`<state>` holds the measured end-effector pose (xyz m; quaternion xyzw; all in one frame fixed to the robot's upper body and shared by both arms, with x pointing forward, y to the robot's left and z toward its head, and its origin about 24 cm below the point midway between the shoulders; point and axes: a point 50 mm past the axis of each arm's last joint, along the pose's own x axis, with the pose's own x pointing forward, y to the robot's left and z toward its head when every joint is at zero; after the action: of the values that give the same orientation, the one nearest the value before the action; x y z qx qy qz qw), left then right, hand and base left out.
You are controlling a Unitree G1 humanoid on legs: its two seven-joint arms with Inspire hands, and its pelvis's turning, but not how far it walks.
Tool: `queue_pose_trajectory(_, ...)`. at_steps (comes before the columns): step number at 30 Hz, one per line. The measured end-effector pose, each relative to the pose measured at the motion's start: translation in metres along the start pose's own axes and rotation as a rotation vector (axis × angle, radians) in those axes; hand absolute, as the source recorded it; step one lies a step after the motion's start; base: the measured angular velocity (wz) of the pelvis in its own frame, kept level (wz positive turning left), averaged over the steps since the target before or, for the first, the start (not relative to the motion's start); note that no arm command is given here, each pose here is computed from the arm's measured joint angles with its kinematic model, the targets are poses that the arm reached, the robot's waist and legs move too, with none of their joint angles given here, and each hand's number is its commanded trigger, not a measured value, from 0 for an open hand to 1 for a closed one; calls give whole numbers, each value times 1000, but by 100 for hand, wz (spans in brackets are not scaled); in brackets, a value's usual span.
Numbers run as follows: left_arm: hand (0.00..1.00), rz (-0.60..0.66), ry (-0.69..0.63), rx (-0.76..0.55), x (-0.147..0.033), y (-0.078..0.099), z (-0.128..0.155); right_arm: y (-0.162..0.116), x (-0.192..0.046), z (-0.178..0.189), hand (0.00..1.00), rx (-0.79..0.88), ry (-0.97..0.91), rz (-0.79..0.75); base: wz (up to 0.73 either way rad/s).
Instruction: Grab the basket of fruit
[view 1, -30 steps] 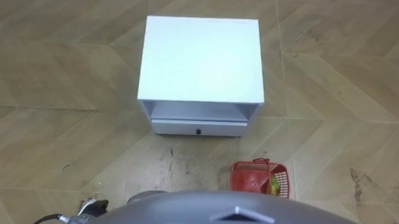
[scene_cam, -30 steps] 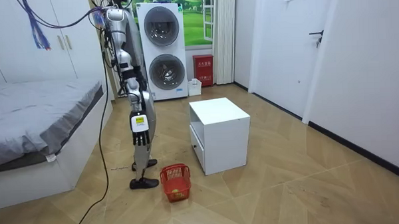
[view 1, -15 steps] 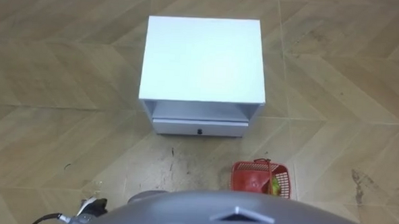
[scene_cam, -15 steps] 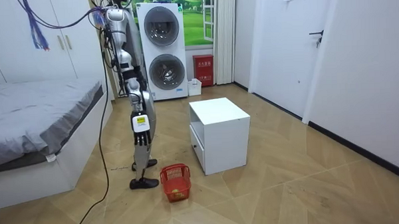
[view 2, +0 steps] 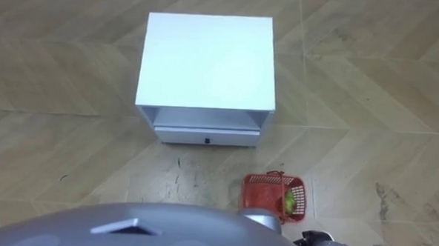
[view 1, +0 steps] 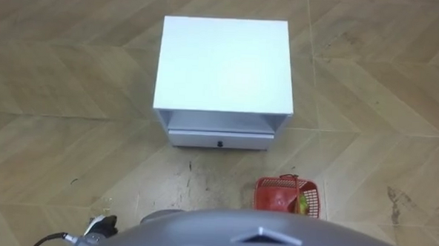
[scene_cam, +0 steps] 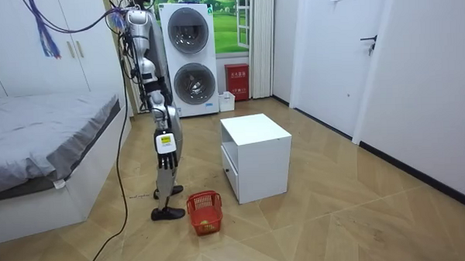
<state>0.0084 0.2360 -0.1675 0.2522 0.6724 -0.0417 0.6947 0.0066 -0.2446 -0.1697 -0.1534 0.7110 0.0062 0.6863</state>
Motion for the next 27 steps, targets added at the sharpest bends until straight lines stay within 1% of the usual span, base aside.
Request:
queue_pose_trajectory(2,0,3,-12,0,0,1,3,-2,0,6,0,4,-22,-17,0)
queue_pose_trajectory(5,0,12,-56,0,1,5,14,-9,-1,18,0,29,-66,-59,5)
queue_pose_trajectory(8,0,29,-101,-19,1,13,26,-19,-4,34,0,75,-130,-97,-10)
queue_pose_trajectory(11,0,39,-99,-14,3,18,26,-25,-7,53,0,100,-193,-117,-27)
queue_pose_trajectory(13,0,57,-113,-39,3,23,26,-29,-13,75,0,126,-281,-133,-24)
queue_pose_trajectory(15,0,71,-124,-39,3,27,24,-30,-13,71,0,152,-283,-137,20)
queue_pose_trajectory(17,0,79,-120,-39,2,29,18,-31,-14,75,0,174,-303,-136,-11)
queue_pose_trajectory(19,0,81,-126,-56,2,31,19,-34,-20,97,0,218,-388,-139,-12)
queue_pose_trajectory(20,0,82,-134,-53,2,31,21,-35,-21,102,0,232,-406,-138,8)
queue_pose_trajectory(22,0,95,-175,-65,2,35,33,-41,-30,129,0,273,-494,-143,7)
queue_pose_trajectory(25,0,146,-225,-82,1,45,50,-46,-42,156,0,304,-589,-148,12)
queue_pose_trajectory(27,0,162,-242,-117,0,47,55,-46,-48,167,0,299,-630,-160,-29)
